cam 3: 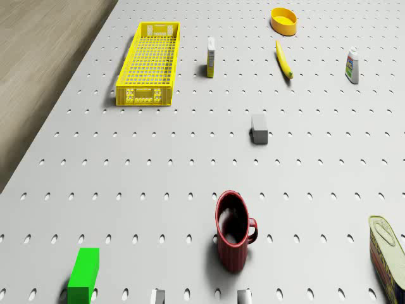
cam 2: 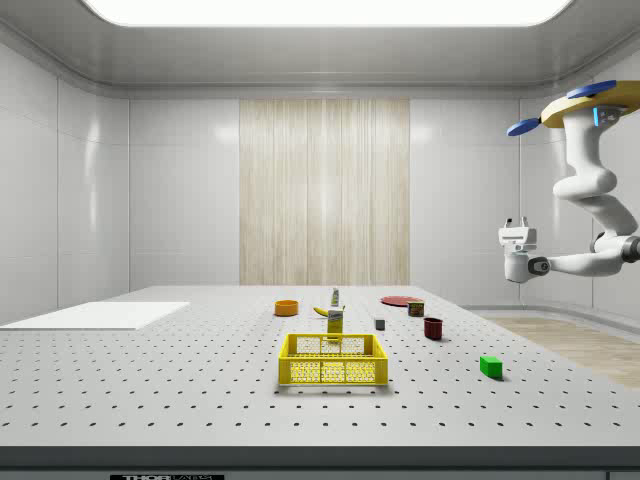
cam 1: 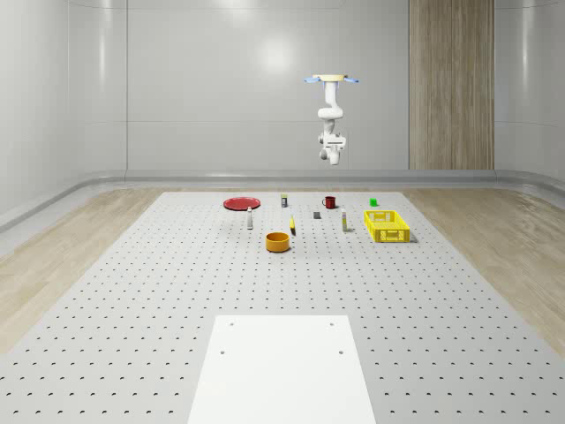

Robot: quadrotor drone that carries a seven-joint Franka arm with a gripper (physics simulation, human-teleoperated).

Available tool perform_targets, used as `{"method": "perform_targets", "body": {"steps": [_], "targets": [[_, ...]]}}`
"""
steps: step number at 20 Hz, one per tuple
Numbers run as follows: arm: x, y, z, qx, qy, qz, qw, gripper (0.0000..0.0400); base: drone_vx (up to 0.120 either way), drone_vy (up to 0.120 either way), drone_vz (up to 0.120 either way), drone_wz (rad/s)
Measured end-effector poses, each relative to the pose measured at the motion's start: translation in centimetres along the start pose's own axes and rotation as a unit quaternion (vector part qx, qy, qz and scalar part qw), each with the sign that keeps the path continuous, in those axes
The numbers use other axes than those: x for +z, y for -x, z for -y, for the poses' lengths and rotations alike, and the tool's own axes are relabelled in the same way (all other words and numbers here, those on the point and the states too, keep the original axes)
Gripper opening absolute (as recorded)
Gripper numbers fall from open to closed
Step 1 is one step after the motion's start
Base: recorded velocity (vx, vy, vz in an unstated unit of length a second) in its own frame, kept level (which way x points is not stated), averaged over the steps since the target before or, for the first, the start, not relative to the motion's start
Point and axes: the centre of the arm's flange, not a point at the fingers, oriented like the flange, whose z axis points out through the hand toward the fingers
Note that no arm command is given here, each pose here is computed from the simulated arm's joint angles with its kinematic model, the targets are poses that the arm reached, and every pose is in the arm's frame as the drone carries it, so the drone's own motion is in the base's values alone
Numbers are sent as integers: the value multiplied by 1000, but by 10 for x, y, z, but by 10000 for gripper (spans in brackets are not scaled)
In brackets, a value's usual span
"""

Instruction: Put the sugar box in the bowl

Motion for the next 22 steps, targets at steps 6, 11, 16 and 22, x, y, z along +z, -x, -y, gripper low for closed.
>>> {"method": "perform_targets", "body": {"steps": [6,11,16,22], "targets": [[-43,2,-3,0,-2,-2,1000,400,0,0,0,0],[-71,1,-1,0,-3,-3,1000,400,0,0,0,0],[-85,0,0,0,-4,-4,1000,400,0,0,0,0],[-91,0,0,0,-6,-6,1000,400,0,0,0,0]]}}
